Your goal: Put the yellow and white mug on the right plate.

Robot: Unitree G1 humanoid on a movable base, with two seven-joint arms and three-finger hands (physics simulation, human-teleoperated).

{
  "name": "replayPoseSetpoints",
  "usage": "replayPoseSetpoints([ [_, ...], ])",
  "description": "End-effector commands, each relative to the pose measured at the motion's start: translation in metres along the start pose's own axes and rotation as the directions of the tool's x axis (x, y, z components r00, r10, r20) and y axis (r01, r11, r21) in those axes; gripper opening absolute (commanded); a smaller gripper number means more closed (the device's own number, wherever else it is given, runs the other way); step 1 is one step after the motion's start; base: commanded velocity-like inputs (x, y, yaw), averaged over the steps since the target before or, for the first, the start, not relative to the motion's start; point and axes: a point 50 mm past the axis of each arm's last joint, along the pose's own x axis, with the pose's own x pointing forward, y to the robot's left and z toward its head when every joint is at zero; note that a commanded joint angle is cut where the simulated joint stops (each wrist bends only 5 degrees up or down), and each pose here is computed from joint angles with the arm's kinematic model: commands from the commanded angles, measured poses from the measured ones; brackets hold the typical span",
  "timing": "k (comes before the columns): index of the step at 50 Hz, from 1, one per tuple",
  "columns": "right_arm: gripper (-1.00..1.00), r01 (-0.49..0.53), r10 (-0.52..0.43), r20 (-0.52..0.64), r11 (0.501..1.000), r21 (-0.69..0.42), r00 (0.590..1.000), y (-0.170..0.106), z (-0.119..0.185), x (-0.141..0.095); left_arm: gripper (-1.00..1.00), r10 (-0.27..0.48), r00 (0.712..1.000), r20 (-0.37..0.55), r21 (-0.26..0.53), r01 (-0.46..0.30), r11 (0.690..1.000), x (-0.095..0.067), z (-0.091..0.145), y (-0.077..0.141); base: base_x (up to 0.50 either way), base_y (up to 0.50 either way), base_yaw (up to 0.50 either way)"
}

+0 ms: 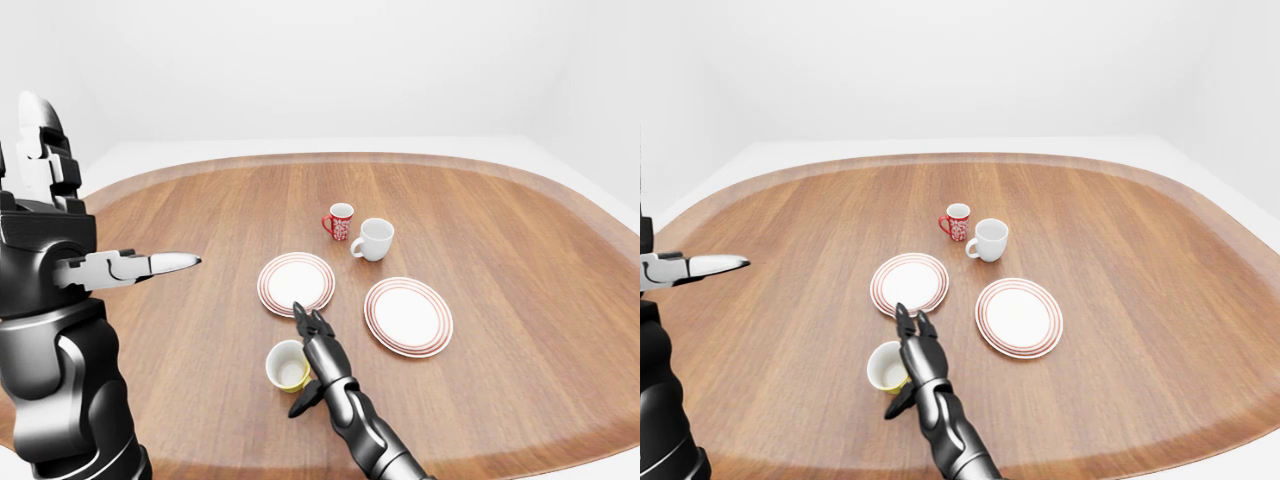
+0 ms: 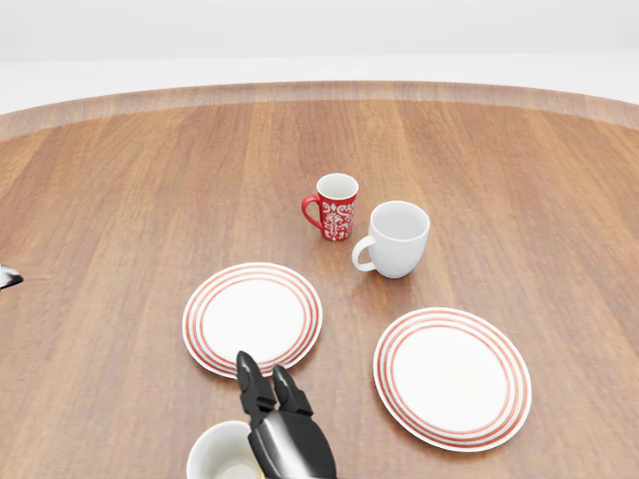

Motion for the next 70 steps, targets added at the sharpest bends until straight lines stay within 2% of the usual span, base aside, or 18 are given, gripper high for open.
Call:
replayPoseSetpoints([
  [1, 1.00, -0.003, 0.003, 0.009, 1.000, -0.004, 1.000, 0.001, 0.002, -0.001, 1.00, -0.001, 1.000, 0.011, 0.000, 0.001, 1.000, 0.001, 0.003, 0.000, 0.00, 0.00, 0.00],
  [70, 1.00, 0.000, -0.001, -0.045, 1.000, -0.031, 0.999, 0.007, -0.010, 0.001, 1.00, -0.001, 0.998, 0.067, -0.016, 0.002, 1.000, 0.002, 0.015, 0.000, 0.00, 0.00, 0.00],
])
